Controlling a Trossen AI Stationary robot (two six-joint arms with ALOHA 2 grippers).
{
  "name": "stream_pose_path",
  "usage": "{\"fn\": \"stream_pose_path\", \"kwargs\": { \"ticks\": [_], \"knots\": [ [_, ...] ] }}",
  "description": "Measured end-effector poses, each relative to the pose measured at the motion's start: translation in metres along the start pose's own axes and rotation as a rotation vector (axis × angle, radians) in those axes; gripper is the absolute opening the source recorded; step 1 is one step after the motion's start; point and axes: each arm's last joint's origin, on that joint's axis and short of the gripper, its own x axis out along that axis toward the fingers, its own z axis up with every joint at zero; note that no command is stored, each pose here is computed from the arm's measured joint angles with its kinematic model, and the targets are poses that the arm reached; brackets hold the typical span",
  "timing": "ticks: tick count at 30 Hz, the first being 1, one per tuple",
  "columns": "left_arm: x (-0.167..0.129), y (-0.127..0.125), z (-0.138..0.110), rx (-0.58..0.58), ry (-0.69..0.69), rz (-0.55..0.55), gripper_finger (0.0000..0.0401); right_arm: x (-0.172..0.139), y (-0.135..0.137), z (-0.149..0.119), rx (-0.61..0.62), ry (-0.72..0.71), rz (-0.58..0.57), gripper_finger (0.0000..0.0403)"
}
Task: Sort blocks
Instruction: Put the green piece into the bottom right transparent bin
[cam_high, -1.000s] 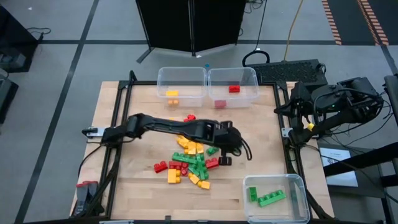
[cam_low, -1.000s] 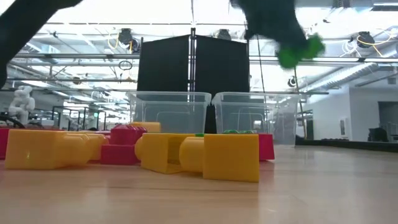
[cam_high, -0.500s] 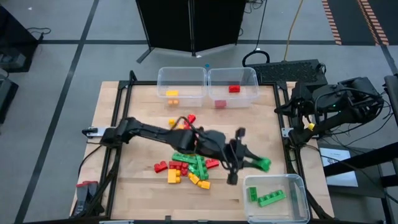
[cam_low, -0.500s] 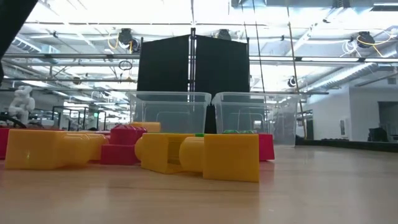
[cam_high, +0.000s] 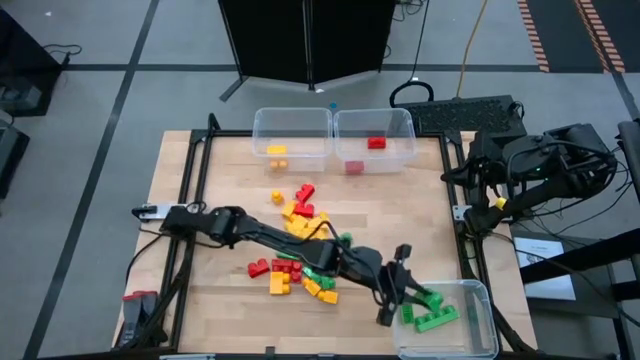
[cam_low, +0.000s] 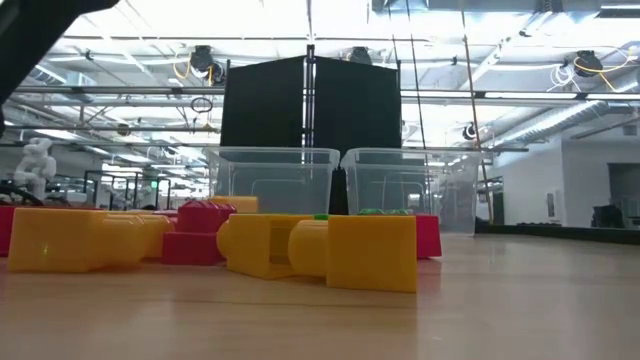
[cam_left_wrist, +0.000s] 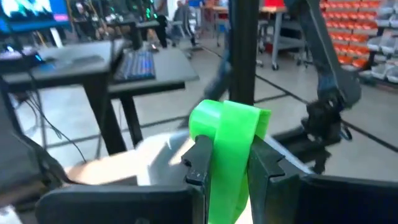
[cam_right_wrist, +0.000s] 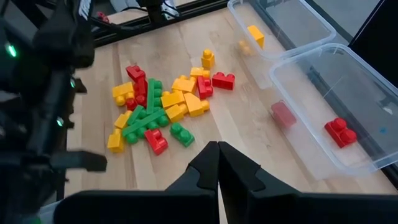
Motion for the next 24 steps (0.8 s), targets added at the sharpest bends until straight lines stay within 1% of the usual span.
{"fn": "stream_pose_path", "kwargs": {
  "ticks": [5,9,11,14,21,22,24],
  "knots": [
    [0.011,-0.005,-0.028,-0.004,0.065,-0.012,0.0043,0.0,0.0,0.0,0.0,0.0,0.0,0.0002],
    [0.012,-0.005,-0.031,-0.004,0.074,-0.013,0.0044,0.0,0.0,0.0,0.0,-0.001,0.0,0.0002],
    [0.011,-0.005,-0.032,-0.005,0.091,-0.014,0.0051,0.0,0.0,0.001,0.001,-0.003,0.001,0.0002],
    [0.011,-0.005,-0.033,-0.006,0.101,-0.015,0.0077,0.001,0.001,0.001,0.001,-0.003,0.002,0.0002],
    [0.011,-0.007,-0.032,-0.006,0.098,-0.018,0.0169,0.001,0.001,0.001,0.0,-0.003,0.002,0.0002],
    [0.01,-0.006,-0.029,-0.006,0.093,-0.017,0.018,0.001,0.001,0.001,-0.001,-0.002,0.002,0.0002],
    [0.004,-0.005,-0.014,-0.005,0.07,-0.001,0.0198,0.001,0.001,0.001,-0.002,-0.002,0.002,0.0002]
  ]
}}
